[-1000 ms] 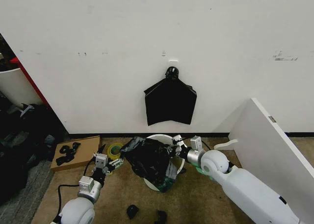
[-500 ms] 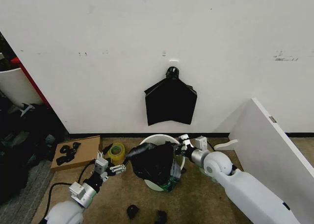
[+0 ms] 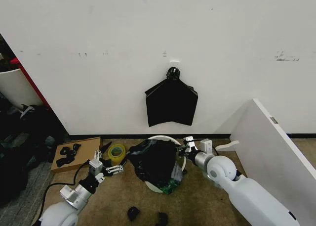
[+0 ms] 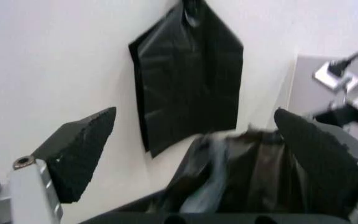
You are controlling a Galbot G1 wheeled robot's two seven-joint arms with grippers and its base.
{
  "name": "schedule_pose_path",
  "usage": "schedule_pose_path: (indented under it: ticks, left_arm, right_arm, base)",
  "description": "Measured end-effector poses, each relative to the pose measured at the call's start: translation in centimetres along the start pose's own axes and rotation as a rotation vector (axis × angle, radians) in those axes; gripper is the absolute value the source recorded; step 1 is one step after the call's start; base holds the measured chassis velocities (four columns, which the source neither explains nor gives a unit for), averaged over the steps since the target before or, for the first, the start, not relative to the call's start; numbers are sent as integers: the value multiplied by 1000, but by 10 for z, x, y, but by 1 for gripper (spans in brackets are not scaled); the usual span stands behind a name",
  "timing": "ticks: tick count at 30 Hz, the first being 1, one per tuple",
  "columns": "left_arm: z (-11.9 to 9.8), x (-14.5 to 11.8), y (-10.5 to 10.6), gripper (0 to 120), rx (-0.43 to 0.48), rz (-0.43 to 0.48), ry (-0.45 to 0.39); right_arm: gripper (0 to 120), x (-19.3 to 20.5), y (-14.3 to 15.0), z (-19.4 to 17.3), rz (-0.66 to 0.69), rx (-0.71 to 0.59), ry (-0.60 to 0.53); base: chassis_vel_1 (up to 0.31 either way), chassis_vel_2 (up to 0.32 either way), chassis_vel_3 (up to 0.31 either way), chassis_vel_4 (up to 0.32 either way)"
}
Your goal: Place the garbage bag over the trash bin.
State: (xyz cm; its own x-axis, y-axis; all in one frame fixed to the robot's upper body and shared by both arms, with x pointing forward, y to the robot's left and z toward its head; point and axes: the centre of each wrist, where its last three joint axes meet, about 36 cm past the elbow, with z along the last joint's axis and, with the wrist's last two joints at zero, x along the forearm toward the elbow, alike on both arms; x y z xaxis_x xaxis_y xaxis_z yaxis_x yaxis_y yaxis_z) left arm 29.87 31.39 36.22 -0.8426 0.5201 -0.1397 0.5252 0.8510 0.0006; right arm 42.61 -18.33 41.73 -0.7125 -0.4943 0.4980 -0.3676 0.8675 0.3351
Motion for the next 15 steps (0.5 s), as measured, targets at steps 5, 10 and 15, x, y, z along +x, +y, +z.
schedule_pose_path:
  ticks: [5,10,15]
  left_arm:
    - [-32,-13,-21,100,123,-16,11]
    - [-70,-19,-59,99,262,5,150]
    - [-95,-26,-78,98,342,-15,271]
  right_arm:
    - [0,-5,15,1,52,-16,3]
    - [0,-12,14,2,87,-15,9]
    - [0,-10,13,1,95,-4,16]
  base:
    - [0,0,0,0]
    - [0,0,0,0]
    - [0,0,0,0]
